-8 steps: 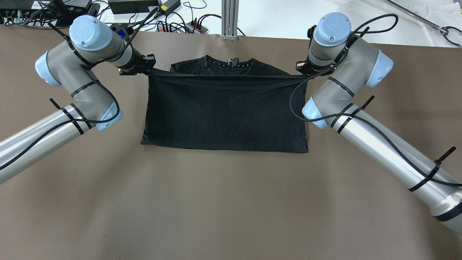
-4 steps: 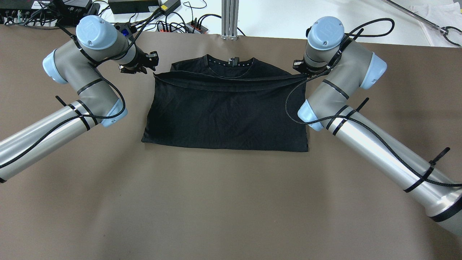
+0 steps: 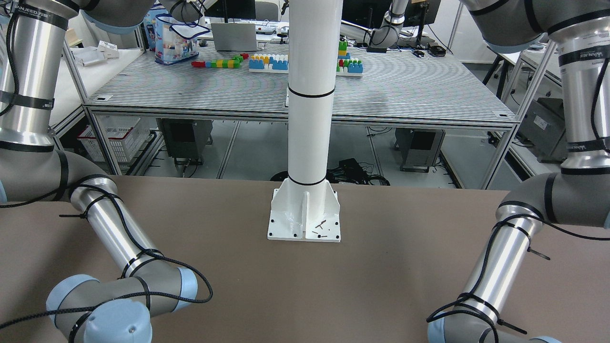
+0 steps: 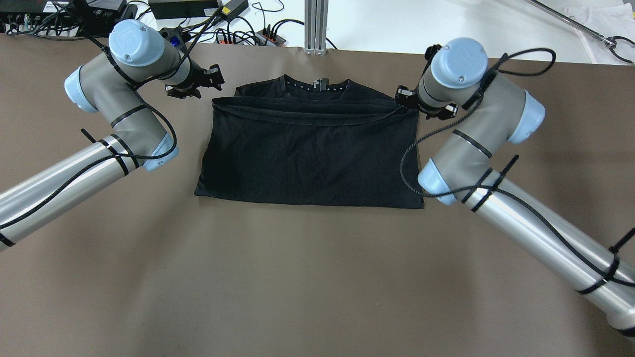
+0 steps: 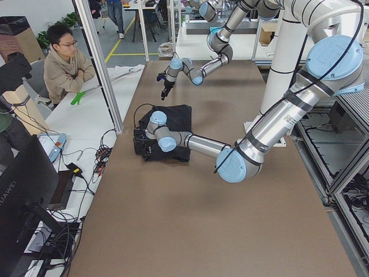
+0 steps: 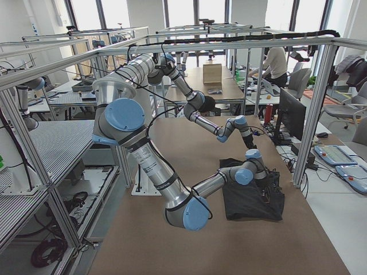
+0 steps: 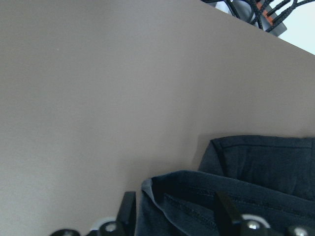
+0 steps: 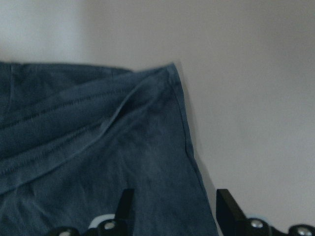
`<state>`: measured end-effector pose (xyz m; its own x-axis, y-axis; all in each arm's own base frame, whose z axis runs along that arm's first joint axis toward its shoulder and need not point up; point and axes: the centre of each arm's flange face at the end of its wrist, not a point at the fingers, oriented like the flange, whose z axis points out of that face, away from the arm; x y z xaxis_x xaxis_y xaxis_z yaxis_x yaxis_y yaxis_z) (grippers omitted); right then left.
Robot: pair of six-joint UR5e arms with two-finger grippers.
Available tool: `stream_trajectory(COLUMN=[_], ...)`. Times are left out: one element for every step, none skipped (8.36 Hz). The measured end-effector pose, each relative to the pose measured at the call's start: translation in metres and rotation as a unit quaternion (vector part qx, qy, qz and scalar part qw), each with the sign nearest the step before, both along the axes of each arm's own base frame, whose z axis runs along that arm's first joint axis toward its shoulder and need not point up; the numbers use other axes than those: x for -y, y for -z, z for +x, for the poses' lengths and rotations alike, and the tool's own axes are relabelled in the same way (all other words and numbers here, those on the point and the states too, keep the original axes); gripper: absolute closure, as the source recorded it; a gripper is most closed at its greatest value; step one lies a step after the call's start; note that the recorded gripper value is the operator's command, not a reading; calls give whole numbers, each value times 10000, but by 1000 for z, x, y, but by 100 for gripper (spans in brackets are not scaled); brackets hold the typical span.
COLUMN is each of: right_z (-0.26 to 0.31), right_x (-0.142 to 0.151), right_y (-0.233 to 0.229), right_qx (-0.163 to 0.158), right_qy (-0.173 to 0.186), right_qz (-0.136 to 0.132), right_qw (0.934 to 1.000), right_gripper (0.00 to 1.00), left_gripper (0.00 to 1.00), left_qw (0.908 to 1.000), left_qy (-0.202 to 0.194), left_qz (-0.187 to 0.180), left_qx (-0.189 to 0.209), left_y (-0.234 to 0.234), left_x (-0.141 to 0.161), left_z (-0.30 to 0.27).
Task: Fold clothes
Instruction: 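Release the hem at the collar and raise both grippers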
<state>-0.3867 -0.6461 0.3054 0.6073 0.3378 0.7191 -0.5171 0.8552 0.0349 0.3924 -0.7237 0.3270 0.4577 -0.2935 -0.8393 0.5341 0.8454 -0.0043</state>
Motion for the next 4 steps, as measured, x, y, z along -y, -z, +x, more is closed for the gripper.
stream_trajectory(right_z=[-14,-20,-22,-20], right_x=[-41,-74,-106,-129], right_y=[-5,-13,-23,-34], right_qx=[176,307,372,383], right_qy=[86,137,217,285], right_qz=[-54,-133,-201,-247], right_qw=[9998,9993,9989,9986], right_gripper=[26,27,27,28], left_gripper=[35,34,34,33], left_qw=[10000,10000,10000,10000], left_qy=[5,6,5,4], left_qz=[14,21,12,14], left_qx=[-21,-30,-24,-24], left_y=[1,2,-1,-4], left_x=[-1,-3,-4,-6], left_z=[-1,-1,-2,-2])
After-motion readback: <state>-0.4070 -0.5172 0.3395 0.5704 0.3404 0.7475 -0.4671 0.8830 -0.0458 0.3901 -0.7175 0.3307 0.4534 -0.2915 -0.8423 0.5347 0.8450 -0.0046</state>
